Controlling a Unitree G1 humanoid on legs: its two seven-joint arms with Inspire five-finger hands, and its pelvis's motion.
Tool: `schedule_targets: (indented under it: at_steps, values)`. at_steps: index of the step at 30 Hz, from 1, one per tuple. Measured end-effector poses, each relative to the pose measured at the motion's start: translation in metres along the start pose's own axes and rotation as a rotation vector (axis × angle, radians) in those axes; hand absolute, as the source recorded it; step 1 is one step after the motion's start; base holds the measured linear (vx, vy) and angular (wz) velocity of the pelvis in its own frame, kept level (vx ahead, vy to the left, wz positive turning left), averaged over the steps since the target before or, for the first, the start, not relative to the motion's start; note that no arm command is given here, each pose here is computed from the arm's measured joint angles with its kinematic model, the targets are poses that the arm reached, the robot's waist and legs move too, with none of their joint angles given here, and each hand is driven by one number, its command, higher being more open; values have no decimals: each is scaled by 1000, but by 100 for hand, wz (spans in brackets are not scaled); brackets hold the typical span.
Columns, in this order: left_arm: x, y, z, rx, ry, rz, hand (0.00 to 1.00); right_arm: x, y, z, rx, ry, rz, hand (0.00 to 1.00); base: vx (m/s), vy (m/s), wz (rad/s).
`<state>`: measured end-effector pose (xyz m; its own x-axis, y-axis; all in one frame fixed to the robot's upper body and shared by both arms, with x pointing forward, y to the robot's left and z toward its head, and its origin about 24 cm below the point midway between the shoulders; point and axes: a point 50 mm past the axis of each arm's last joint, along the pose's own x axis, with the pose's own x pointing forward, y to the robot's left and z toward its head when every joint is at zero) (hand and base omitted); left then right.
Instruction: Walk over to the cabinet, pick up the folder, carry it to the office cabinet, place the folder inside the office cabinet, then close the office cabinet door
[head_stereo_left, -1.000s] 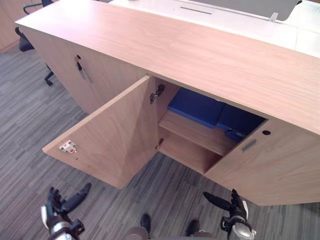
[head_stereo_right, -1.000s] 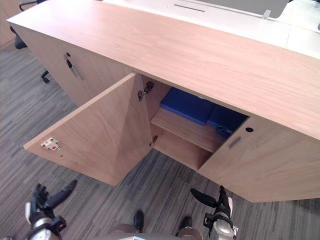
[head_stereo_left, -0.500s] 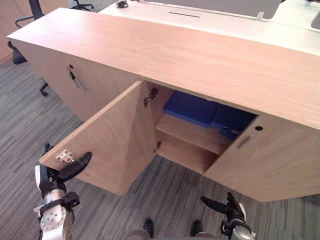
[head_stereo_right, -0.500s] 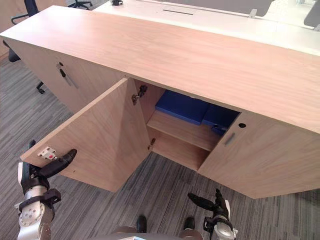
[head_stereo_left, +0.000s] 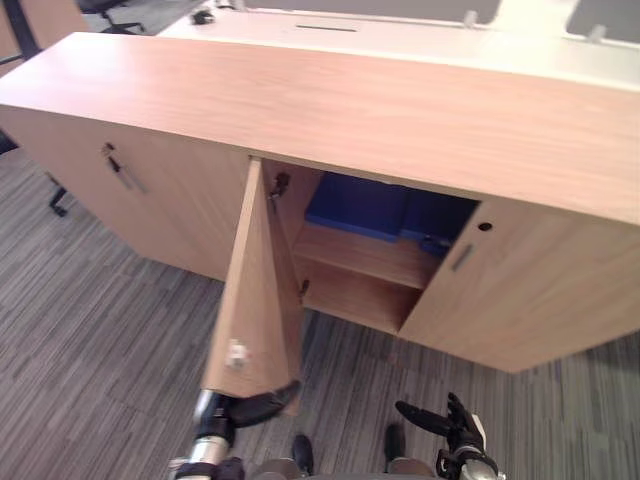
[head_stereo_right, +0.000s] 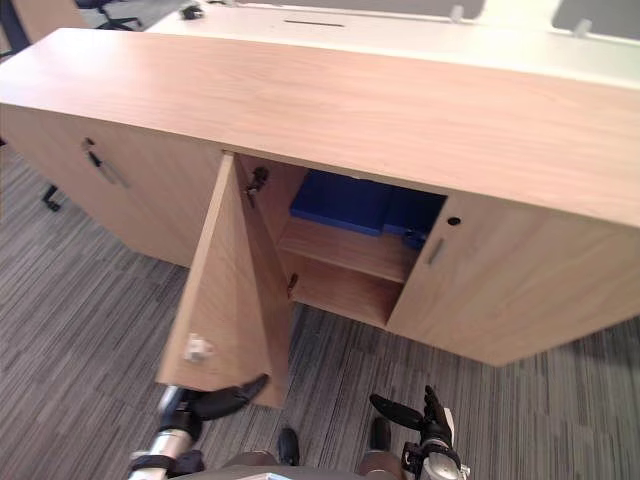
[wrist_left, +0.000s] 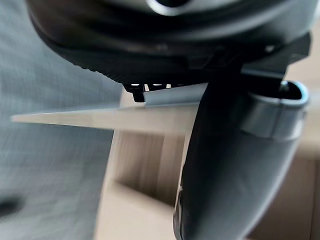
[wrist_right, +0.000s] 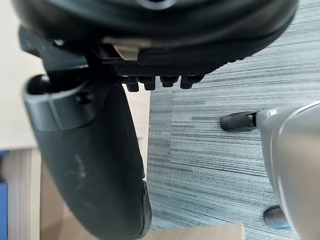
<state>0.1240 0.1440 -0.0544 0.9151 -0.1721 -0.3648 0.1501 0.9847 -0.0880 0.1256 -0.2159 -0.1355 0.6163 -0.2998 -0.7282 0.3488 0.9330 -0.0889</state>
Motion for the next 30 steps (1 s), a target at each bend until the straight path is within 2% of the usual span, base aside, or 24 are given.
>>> schedule_targets:
  at_steps: [4,5,8,10,13,14,17,20,22,25,28,30]
  values:
    - [52,-27,37,144,-124,-163,100,5,16,14,-66,-38,64,100,-3,38,-76]
    - [67,-31,57,205,-189,-190,100,6,21,17,-85,-46,83,100,23,27,-58]
    - [99,-32,104,311,-336,-145,100,7,21,19,-114,-52,85,100,42,14,-51]
    - [114,-21,121,363,-366,-82,100,7,17,18,-122,-49,73,100,49,-9,-22]
    - [137,10,145,399,-360,107,100,4,7,10,-134,-25,52,100,5,-35,4]
    - [139,45,136,423,-265,246,100,4,0,9,-137,-20,44,100,-46,-78,21]
    - [136,47,128,417,-235,249,100,4,2,11,-134,-26,50,100,-35,-48,12]
    - [123,43,105,389,-198,236,100,4,0,9,-125,-17,43,100,23,-35,12]
    - [95,35,63,220,-125,201,100,3,-9,5,-88,5,2,100,62,-42,11]
    - [63,38,10,107,58,201,100,4,-19,8,-59,-2,-41,100,30,-41,9]
    - [34,47,-31,61,225,234,100,6,-23,13,-57,-13,-57,100,3,-41,11]
    - [11,60,-59,21,349,312,100,6,-22,14,-57,-18,-53,100,-15,-37,17]
